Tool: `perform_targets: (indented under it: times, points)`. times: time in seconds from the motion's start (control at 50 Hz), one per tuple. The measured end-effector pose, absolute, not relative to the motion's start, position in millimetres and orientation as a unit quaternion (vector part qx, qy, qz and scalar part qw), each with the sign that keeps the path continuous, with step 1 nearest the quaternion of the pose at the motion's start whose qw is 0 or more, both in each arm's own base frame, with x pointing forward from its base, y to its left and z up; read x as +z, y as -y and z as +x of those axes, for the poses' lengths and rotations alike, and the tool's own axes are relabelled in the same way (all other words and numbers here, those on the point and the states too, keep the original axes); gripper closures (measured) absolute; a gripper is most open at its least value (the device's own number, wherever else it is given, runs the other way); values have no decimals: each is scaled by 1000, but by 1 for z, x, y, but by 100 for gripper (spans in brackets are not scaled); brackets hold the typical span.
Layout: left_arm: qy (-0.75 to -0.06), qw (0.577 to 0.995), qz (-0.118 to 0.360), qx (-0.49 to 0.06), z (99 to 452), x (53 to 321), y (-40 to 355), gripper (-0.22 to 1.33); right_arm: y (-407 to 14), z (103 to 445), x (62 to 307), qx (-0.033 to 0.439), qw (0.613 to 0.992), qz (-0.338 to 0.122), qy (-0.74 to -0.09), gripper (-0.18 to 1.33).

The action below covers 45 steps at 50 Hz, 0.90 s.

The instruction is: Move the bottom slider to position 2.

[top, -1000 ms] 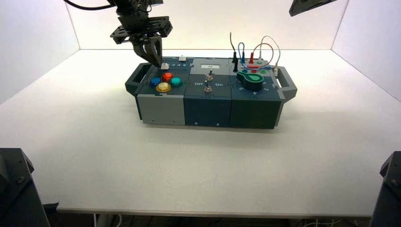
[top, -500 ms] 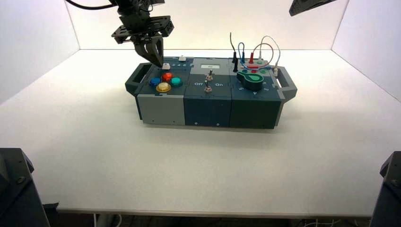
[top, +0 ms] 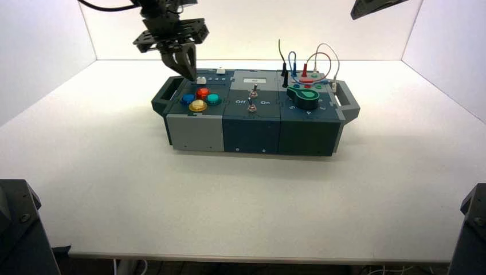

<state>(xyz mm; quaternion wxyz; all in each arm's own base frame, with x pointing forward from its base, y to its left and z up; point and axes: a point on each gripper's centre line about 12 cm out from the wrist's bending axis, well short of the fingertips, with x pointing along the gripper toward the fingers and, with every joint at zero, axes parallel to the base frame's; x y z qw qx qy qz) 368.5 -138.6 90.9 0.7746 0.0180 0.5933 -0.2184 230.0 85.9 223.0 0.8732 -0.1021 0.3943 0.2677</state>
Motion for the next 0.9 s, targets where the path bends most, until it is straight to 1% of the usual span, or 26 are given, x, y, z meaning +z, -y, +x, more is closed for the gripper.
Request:
perform_targets:
  times: [0.1, 0.18, 0.7, 0.9]
  points:
    - [-597, 774, 10, -210, 369, 92, 129, 127, -86, 230, 222, 268, 873, -101, -395, 128]
    - [-597, 774, 7, -211, 366, 98, 126, 127, -86, 230, 222, 268, 873, -101, -395, 128]
    - [-616, 747, 10, -249, 342, 144, 127, 127, -83, 231, 217, 254, 883, -102, -382, 128]
    - [-614, 748, 12, -252, 332, 150, 125, 127, -83, 231, 215, 253, 882, -101, -385, 128]
